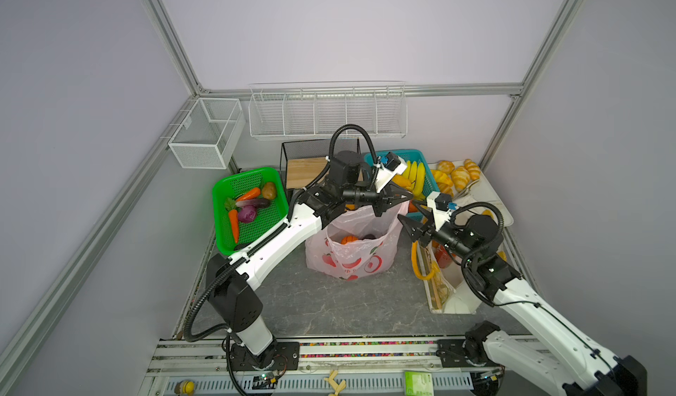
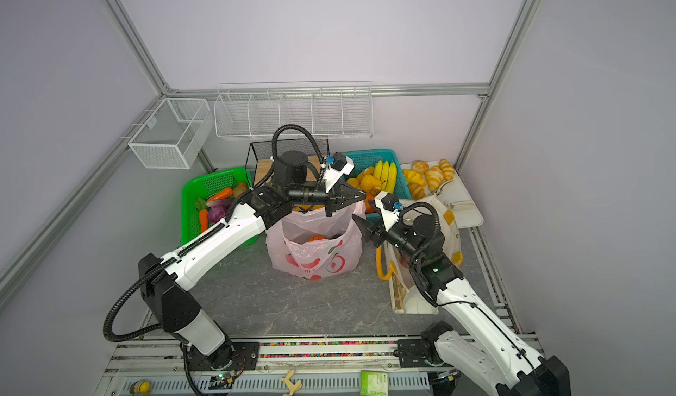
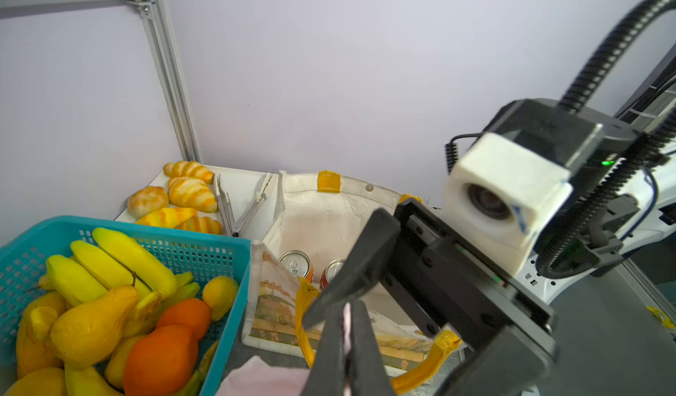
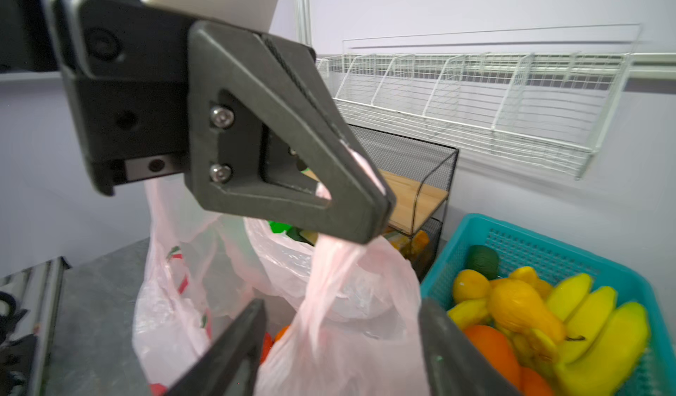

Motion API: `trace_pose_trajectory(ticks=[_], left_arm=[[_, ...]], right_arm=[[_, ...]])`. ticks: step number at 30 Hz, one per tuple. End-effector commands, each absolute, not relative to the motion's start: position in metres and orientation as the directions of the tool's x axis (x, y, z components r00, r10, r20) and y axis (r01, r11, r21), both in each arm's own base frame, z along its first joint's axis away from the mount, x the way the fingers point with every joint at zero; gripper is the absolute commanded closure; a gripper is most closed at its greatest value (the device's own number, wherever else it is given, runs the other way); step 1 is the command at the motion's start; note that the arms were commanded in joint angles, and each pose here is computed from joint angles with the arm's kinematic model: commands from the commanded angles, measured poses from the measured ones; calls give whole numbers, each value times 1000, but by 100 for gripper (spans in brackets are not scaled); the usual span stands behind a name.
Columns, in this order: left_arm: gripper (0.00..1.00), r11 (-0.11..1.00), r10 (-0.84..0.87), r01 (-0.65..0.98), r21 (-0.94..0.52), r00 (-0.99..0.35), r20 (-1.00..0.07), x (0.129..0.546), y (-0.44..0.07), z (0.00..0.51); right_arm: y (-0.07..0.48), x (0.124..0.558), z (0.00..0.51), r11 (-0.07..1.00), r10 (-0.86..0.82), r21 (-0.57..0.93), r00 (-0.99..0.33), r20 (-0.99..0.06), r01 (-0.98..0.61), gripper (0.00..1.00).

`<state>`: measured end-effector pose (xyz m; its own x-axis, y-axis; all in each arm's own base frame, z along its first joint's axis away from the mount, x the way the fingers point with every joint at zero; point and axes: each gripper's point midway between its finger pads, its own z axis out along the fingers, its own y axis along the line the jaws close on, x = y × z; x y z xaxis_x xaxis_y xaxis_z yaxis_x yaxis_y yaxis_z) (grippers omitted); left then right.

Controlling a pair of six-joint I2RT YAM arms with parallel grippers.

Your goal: Place the mixed food into the grocery bags and tie them

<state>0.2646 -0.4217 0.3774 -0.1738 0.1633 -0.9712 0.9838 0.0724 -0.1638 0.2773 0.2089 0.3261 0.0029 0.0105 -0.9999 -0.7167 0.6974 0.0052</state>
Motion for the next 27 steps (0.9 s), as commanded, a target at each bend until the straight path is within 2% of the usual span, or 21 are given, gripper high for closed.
trace_pose_trajectory(ticks=[1, 5, 9, 15, 21, 25, 27], left_arm=[[100, 107, 41, 971, -215, -221, -975, 263, -415, 412], [100, 144, -17, 948, -284, -285, -958, 266, -409, 415], [100, 161, -65, 927, -338, -332, -941, 266, -403, 422], [100, 126, -146, 897, -424, -406, -902, 258, -394, 441], [100, 107, -162, 875, -472, -453, -877, 256, -392, 437], [100, 114, -166, 864, -491, -470, -867, 257, -392, 433], [100, 124, -175, 857, -500, -477, -861, 259, -391, 433]], right_arm=[[199, 285, 327, 786, 5, -33, 61, -998, -617, 1], [217, 285, 340, 778, 37, -39, 108, -993, -627, 12], [218, 297, 348, 820, 105, 7, 138, -985, -572, 12], [231, 314, 358, 815, 136, 25, 149, -980, -579, 12], [248, 324, 361, 791, 188, 67, 138, -972, -608, 11], [243, 338, 347, 844, 194, 110, 109, -975, -524, 1], [234, 349, 325, 891, 184, 143, 54, -982, -430, 6]])
